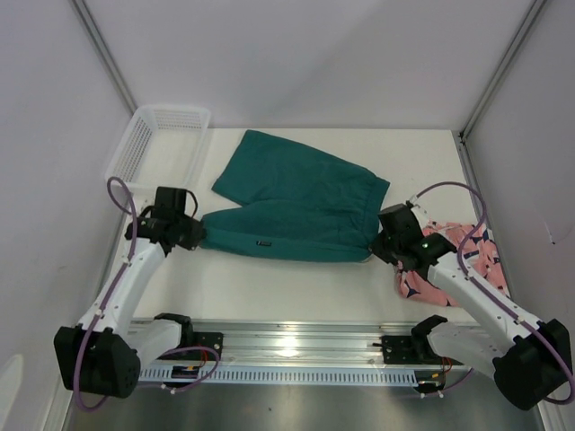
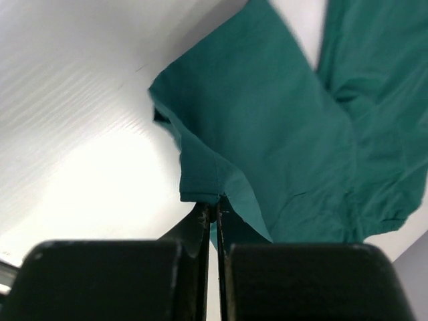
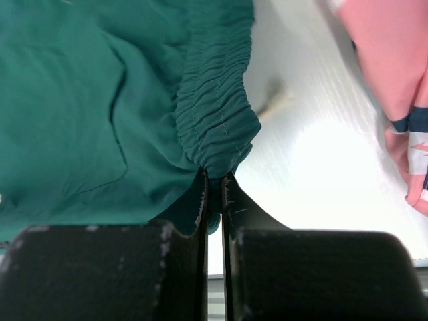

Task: Fold and stack the shorts
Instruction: Fold the shorts

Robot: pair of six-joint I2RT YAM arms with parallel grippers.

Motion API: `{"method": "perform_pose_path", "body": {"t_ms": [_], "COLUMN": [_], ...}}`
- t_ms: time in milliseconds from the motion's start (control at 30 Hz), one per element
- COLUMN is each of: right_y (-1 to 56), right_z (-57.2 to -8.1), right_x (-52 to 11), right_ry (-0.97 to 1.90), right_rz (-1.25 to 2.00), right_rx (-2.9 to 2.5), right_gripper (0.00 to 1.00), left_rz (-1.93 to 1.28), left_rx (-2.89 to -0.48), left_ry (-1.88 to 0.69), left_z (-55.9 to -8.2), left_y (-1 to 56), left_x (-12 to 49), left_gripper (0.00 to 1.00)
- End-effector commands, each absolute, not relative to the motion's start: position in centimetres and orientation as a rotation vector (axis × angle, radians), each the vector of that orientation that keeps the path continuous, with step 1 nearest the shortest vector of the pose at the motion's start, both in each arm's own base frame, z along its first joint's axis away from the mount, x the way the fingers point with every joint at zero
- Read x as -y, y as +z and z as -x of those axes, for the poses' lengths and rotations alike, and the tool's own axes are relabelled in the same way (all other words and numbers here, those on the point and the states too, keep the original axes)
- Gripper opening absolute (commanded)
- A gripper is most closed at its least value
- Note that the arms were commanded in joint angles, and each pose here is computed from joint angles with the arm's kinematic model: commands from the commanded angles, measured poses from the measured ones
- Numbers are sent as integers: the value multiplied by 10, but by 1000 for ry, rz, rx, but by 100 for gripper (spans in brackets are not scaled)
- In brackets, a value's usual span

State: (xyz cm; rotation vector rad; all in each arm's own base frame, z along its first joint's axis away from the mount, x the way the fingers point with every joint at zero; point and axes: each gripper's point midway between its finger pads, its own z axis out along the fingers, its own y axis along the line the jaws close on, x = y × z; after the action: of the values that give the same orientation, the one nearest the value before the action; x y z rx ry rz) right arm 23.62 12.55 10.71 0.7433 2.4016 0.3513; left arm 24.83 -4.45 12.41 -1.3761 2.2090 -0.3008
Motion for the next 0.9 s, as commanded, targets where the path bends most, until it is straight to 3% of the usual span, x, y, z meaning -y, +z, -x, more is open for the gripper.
{"method": "perform_pose_path", "body": {"t_ms": [0, 467, 867], "right_y": [152, 191, 177], "right_z": [-255, -342, -419], "right_x": [-117, -111, -97], "right_ry": [319, 310, 346], "right_rz": [-704, -735, -854], "right_rx": [-2292, -2197, -2194], "right_gripper": [0, 0, 0], "left_rz": [1271, 1144, 1147], "left_rx": [-2132, -1915, -1900], "left_ry": [-318, -433, -510], "left_z": [-288, -421, -519], "left_y": [166, 268, 253], "left_x": [30, 29, 39], "left_gripper": [0, 0, 0]}}
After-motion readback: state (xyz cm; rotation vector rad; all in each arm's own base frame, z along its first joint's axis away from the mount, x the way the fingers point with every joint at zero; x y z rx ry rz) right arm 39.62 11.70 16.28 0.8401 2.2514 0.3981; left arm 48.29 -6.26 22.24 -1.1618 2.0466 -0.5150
